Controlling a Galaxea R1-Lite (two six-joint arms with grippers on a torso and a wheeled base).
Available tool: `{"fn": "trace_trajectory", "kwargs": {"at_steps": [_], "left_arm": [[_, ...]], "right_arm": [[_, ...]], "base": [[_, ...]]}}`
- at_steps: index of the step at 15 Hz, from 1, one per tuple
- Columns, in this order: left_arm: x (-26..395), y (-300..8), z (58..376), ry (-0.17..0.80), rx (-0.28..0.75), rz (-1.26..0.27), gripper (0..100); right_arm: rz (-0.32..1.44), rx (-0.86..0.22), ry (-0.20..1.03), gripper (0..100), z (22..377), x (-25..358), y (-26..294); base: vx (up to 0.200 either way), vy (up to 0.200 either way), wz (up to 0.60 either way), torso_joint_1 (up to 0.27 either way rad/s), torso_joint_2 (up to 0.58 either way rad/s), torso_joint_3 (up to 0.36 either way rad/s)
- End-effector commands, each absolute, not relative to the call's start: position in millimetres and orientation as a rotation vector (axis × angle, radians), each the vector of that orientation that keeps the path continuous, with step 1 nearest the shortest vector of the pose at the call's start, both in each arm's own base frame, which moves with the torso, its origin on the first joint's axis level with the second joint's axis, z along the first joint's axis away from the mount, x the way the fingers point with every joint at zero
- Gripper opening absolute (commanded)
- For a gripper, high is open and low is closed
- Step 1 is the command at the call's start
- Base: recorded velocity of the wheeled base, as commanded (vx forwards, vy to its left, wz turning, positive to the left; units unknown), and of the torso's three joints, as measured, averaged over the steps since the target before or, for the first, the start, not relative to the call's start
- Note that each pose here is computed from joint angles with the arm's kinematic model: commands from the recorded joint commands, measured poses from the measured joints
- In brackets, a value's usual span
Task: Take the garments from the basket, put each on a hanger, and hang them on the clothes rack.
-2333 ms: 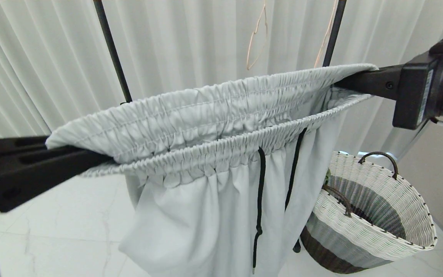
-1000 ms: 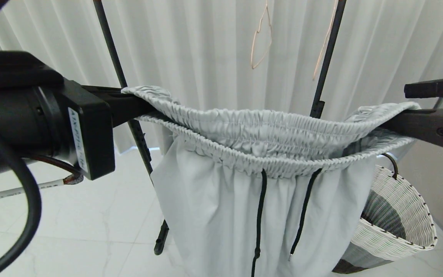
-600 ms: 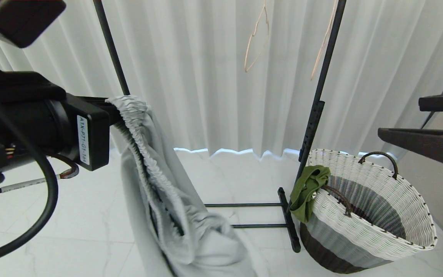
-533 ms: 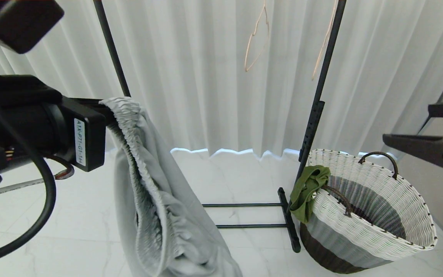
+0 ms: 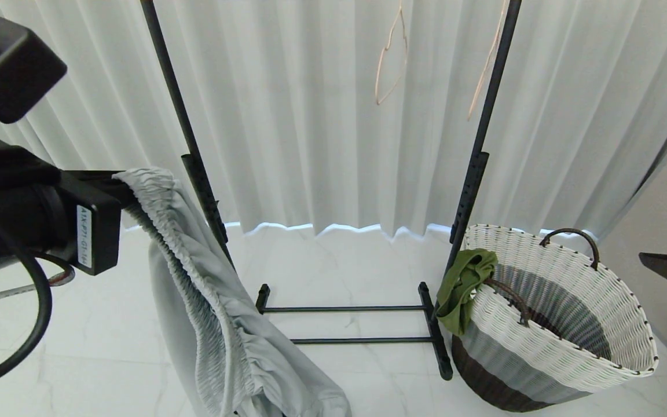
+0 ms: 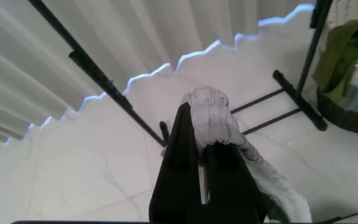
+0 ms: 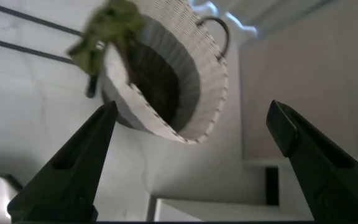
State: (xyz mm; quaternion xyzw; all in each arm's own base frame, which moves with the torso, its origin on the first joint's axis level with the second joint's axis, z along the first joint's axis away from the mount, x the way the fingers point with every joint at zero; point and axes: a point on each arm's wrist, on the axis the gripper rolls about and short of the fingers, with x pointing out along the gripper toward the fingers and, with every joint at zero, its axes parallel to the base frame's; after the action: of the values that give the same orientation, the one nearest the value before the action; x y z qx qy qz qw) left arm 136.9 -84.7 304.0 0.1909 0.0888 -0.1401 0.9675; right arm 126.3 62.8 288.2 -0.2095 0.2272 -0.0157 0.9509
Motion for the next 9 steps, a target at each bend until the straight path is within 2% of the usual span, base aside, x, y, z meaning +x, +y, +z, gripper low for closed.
{"fn": "trace_trajectory", "kwargs": {"at_steps": [1, 6, 9], "left_arm": [[137.9, -77.6, 314.1, 0.145, 0.358, -0.273, 0], [141.8, -67.9, 317.2, 0.132, 0.334, -0.218, 0], [148.6, -65.4, 321.9, 0.070, 0.313, -0.176, 0]], "right_arm": [[-0.073, -0.412, 0.460, 100, 288.1, 122.8, 54.6], [-0.102, -0.372, 0.430, 100, 291.1, 116.1, 46.3], [-0.111, -0.347, 0.419, 100, 292.1, 117.3, 46.3]], "base": [[0.000, 0.000, 0.00, 0.000, 0.00, 0.000], [0.000, 0.000, 0.00, 0.007, -0.03, -0.019], [0.000, 0.000, 0.00, 0.121, -0.36, -0.227]]}}
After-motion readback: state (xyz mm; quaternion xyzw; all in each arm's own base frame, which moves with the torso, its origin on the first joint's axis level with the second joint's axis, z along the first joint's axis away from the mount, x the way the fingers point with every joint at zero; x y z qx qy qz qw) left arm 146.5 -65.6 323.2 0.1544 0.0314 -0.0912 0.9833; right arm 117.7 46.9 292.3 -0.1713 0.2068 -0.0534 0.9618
